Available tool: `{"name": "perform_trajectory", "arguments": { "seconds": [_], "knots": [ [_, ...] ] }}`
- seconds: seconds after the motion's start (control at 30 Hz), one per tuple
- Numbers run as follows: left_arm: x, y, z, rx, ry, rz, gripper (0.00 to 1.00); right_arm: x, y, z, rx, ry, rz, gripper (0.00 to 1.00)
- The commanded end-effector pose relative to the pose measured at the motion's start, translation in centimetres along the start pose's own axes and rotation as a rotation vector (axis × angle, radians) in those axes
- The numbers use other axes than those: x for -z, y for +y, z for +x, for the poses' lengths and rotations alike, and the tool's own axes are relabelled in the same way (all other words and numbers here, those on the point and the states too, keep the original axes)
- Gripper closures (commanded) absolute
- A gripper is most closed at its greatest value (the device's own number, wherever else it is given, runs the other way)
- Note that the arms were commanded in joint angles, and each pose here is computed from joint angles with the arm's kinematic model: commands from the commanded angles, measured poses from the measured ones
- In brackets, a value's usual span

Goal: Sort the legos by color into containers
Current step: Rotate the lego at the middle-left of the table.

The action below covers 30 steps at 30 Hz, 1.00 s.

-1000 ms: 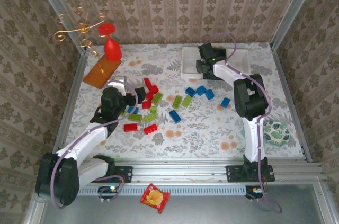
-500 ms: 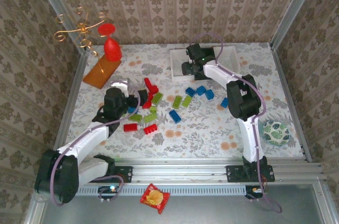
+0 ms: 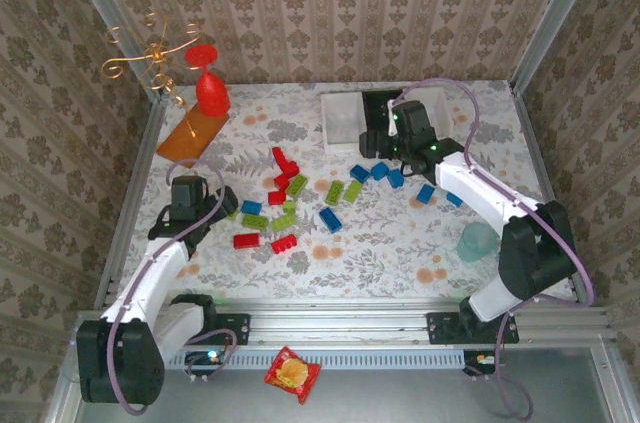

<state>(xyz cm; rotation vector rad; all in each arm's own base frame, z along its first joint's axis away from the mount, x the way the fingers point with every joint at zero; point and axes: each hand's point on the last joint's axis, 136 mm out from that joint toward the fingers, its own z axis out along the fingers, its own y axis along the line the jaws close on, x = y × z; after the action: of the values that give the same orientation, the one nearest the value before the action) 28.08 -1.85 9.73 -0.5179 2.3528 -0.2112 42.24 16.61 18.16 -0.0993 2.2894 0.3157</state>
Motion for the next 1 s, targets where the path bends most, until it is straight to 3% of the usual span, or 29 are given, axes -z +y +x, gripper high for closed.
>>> {"name": "perform_trajectory", "arguments": {
  "seconds": [0.0,0.2,0.43,0.7,0.97],
  "knots": [
    [-0.6,1.1,3.3,0.065,0.134,-0.033,0.05,-1.2,1.3,1.5,-0.024,0.032,-0.07,0.11],
    [-4.2,-0.9,3.0,0.064,0.177,0.038,0.08,-2.4,1.8,2.2,-0.011,0.066,-0.095,0.11],
    [-7.6,-1.9,3.0,0.019,0.227,0.036,0.19,-1.4,1.2,3.0,-0.008,0.056,-0.083,0.1],
    [-8.6,-2.2,1.2,-0.048,0.168,-0.02,0.23,-1.2,1.1,3.8,-0.017,0.06,-0.088,0.1],
    [-8.7,-3.8,-1.7,-0.049,0.106,0.01,0.18,-1.3,1.2,4.1,-0.024,0.066,-0.1,0.1]
  ]
}}
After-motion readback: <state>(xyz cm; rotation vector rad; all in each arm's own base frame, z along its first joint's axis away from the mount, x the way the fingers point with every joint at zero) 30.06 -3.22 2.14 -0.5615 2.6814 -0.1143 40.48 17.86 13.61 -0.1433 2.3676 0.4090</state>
